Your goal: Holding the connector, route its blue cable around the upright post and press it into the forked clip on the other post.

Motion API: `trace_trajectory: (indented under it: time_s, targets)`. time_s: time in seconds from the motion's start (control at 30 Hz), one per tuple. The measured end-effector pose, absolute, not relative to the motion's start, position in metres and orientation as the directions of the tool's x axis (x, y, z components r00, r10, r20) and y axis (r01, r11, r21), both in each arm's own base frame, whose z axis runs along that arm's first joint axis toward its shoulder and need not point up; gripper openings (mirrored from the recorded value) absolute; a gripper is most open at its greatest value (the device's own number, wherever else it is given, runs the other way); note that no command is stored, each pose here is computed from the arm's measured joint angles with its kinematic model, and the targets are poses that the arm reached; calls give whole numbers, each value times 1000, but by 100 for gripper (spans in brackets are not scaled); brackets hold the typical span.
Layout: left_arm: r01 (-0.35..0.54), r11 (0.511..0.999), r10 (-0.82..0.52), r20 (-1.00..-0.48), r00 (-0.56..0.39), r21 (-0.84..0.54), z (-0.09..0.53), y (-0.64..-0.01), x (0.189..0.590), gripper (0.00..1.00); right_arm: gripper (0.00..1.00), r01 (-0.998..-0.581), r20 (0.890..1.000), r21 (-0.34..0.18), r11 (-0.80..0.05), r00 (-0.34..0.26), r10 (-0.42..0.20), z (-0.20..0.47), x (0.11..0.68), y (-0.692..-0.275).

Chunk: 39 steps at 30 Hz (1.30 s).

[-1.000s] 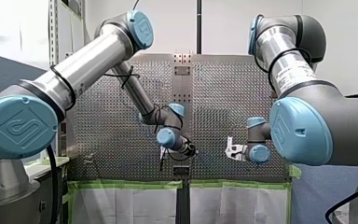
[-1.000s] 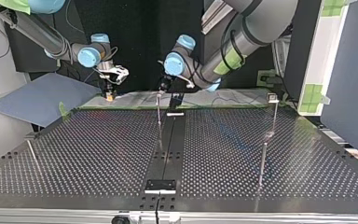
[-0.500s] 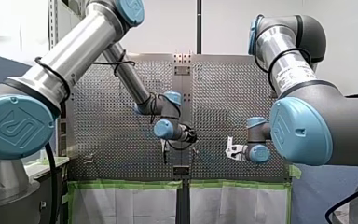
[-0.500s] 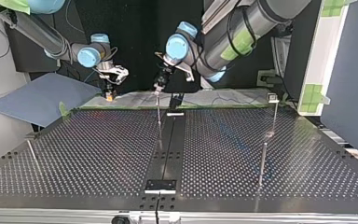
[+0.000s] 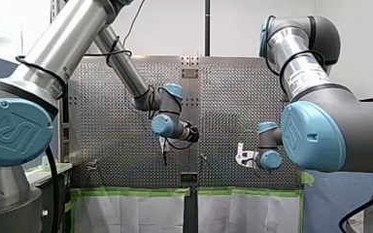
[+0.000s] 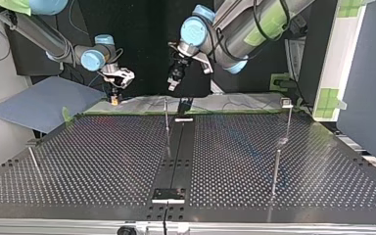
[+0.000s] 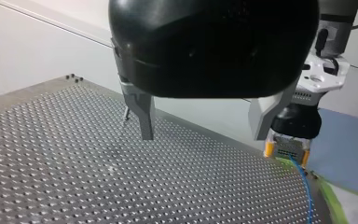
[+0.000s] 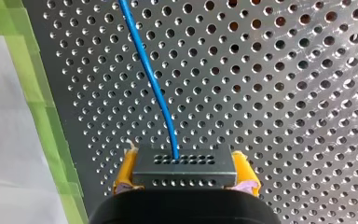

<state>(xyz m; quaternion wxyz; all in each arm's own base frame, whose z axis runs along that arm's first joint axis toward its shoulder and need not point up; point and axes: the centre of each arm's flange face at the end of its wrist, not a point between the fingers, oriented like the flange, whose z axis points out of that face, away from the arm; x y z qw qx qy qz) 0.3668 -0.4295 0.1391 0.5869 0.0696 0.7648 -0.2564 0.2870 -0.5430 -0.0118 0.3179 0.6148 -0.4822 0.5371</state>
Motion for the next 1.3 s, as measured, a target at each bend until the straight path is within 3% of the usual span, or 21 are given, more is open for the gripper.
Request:
trace_trajectory:
  time_s: [0.67, 1.0, 1.3]
  targets:
    - [410, 837, -266, -925, -272, -361, 177, -385, 309, 99, 0, -938, 960, -127, -324, -34, -276, -14, 284, -541]
    - [410, 835, -272, -922, -275, -368, 188, -358, 273, 99, 0, -955, 967, -91, -282, -18, -254, 15, 277, -547]
    - [411, 833, -281, -923, -262, -370, 199, -338, 247, 99, 0, -946, 969, -148, -287, -79, -236, 67, 289, -547]
